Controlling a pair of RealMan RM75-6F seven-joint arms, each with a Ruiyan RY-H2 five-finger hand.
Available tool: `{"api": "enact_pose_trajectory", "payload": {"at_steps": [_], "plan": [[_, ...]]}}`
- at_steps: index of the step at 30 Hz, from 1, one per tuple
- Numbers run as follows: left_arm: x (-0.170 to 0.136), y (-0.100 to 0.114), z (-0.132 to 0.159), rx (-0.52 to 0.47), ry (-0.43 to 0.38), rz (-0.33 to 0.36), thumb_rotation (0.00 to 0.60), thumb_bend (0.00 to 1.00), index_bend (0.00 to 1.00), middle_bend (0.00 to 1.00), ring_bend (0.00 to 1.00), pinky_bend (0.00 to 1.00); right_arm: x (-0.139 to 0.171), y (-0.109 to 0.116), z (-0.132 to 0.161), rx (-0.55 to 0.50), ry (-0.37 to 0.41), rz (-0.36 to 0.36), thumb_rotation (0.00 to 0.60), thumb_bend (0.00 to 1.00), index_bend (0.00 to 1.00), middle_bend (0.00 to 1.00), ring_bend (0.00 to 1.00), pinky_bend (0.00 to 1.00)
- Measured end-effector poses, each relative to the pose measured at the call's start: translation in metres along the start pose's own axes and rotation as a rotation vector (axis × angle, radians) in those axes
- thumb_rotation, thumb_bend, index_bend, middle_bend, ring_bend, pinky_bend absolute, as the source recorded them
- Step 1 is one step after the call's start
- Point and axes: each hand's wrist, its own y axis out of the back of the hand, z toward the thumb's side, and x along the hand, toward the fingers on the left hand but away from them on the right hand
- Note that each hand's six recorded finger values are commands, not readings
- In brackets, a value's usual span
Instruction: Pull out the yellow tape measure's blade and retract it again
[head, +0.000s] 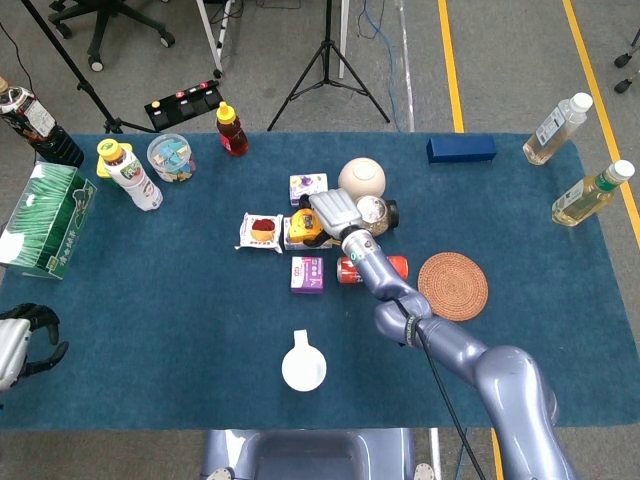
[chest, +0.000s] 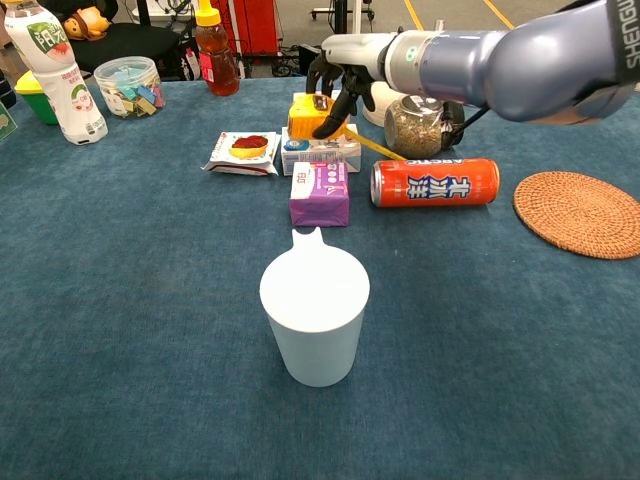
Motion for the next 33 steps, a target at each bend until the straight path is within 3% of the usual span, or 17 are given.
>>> {"api": "enact_pose_trajectory", "payload": {"at_steps": [9,19,33], "plan": [[0.014,0.015,0.025,0.013,-0.051,0.037,0.6,0.3,0.64,0.43,0.27,0.36,0.021,0.009,0.002,-0.018,0.0,-0.037,0.511,0.25,0.54,0.52,0.58,0.64],[0.044,0.041,0.085,0.002,-0.143,0.071,0.6,0.3,0.63,0.43,0.27,0.39,0.066,0.025,0.013,-0.041,-0.017,-0.067,0.51,0.25,0.54,0.52,0.58,0.63],[0.073,0.04,0.152,-0.019,-0.247,0.075,0.6,0.21,0.58,0.43,0.27,0.4,0.099,0.037,0.006,-0.04,-0.076,-0.097,0.51,0.25,0.54,0.52,0.58,0.63]]}}
